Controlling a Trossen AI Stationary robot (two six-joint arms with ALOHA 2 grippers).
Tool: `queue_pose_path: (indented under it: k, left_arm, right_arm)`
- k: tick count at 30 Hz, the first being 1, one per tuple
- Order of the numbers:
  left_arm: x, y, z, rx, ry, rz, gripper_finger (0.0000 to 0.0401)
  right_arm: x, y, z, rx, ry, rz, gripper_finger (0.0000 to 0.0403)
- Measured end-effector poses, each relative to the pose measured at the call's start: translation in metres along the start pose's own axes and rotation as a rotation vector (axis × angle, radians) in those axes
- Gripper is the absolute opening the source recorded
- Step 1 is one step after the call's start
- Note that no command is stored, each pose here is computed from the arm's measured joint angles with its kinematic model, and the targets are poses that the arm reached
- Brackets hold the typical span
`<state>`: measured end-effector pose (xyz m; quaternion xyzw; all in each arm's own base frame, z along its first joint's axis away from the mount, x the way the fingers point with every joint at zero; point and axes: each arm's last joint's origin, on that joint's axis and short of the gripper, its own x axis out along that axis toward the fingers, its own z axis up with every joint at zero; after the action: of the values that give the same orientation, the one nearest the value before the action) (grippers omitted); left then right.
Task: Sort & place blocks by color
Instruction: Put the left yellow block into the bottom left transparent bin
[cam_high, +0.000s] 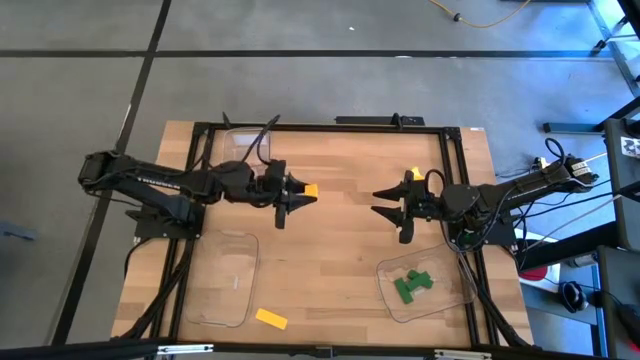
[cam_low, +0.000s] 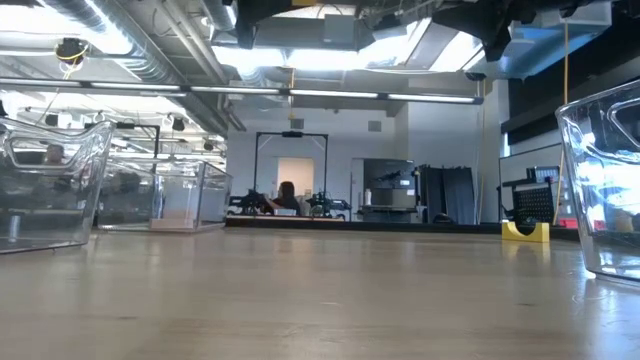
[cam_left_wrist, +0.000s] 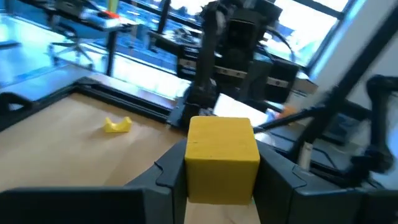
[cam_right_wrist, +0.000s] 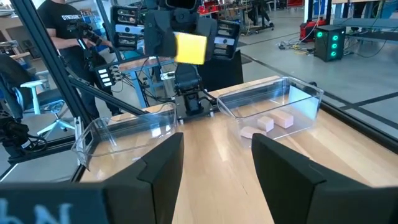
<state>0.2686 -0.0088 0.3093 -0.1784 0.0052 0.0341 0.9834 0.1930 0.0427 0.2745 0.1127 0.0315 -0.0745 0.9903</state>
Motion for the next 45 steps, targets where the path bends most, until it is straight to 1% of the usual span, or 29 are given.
queue_pose_path:
  k: [2,3,6,8,10,11,13,16,18,21,24,28,30,35,40,45]
  left_arm:
    - [0.001,-0.002,0.001,0.009,0.067,-0.031,0.0121]
    - [0.001,-0.005,0.003,0.013,0.131,-0.038,0.0121]
    - [-0.006,-0.020,0.010,0.036,0.386,-0.032,0.0121]
    - [-0.012,-0.032,0.008,0.076,0.573,-0.021,0.0121]
    - [-0.025,-0.044,0.000,0.110,0.758,-0.009,0.0121]
    - [-0.032,-0.051,-0.004,0.115,0.825,-0.012,0.0121]
    - [-0.046,-0.065,-0.012,0.101,0.917,-0.023,0.0121]
    - [-0.068,-0.080,-0.040,0.103,1.097,0.008,0.0121]
    - [-0.081,-0.091,-0.055,0.099,1.148,-0.007,0.0121]
    - [-0.095,-0.096,-0.084,0.124,1.200,-0.018,0.0121]
    - [-0.101,-0.090,-0.110,0.131,1.212,-0.002,0.0121]
    - [-0.102,-0.076,-0.136,0.131,1.288,0.049,0.0121]
    - [-0.099,-0.070,-0.145,0.139,1.325,0.087,0.0121]
    - [-0.088,-0.071,-0.163,0.203,1.396,0.064,0.0121]
    - [-0.085,-0.071,-0.181,0.255,1.458,0.085,0.0121]
    - [-0.083,-0.070,-0.192,0.275,1.495,0.109,0.0121]
  right_arm:
    - [0.000,0.000,0.000,0.001,0.000,0.000,0.0193]
    - [0.000,0.000,0.000,0.002,0.000,0.000,0.0193]
    - [0.000,0.000,0.000,0.002,0.000,-0.001,0.0193]
    - [0.000,0.000,0.000,0.003,0.000,-0.001,0.0193]
    - [0.000,0.000,0.000,0.004,0.001,-0.001,0.0193]
    - [0.000,0.000,0.000,0.005,0.001,-0.001,0.0193]
    - [0.000,0.000,0.000,0.005,0.002,-0.001,0.0193]
    - [0.000,0.000,0.000,0.004,0.002,-0.001,0.0193]
    - [0.000,0.000,0.000,0.004,0.002,-0.001,0.0193]
    - [0.000,0.000,0.000,0.004,0.002,-0.001,0.0193]
    - [0.000,0.000,0.000,0.003,0.002,-0.002,0.0193]
    - [0.000,0.000,0.000,0.004,0.002,-0.002,0.0193]
    - [0.000,0.000,0.000,0.003,0.002,-0.002,0.0193]
    - [0.000,0.000,0.000,0.027,0.001,-0.010,0.0193]
    - [0.000,0.000,0.000,0.029,0.001,-0.010,0.0193]
    - [0.000,0.000,0.000,0.029,0.001,-0.010,0.0193]
